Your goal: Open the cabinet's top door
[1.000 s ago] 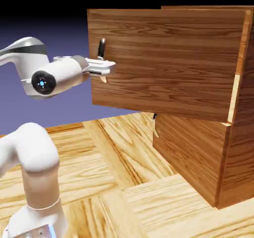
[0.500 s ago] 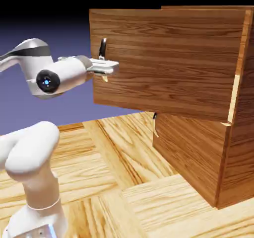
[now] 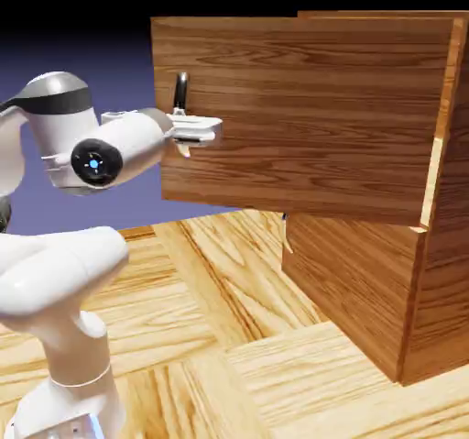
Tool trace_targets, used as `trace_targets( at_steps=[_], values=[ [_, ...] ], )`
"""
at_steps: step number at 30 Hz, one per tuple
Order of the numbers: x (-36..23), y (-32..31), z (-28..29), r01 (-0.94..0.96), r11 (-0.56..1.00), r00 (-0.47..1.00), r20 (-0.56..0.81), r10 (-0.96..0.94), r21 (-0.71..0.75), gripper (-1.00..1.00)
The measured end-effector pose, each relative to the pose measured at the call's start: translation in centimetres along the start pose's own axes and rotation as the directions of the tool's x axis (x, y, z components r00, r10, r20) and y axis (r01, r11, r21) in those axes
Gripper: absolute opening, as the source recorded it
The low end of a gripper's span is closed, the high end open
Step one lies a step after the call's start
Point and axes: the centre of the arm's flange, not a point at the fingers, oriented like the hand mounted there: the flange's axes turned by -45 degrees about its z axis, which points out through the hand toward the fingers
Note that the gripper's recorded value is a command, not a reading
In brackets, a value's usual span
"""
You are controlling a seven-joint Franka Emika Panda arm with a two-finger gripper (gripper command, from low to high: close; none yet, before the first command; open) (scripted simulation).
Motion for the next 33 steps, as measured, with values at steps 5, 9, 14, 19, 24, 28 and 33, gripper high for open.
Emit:
trace_targets(
  at_steps=[5,9,14,19,24,28,33],
  values=[
    [0.0,-1.3,-3.6,0.0,0.997,1.0,0.0,0.0,-0.081,-1.0],
    [0.0,-2.6,-6.4,0.0,0.989,1.0,0.0,0.0,-0.145,-1.0],
    [0.0,-4.5,-9.9,0.0,0.974,1.0,0.0,0.0,-0.228,-1.0],
    [0.0,-7.0,-13.5,0.0,0.949,1.0,0.0,0.0,-0.317,-1.0],
    [0.0,-9.9,-17.1,0.0,0.913,1.0,0.0,0.0,-0.408,-1.0],
    [0.0,-12.5,-19.8,0.0,0.878,1.0,0.0,0.0,-0.479,-1.0],
    [0.0,-15.9,-22.6,0.0,0.83,1.0,0.0,0.0,-0.558,-1.0]
  ],
)
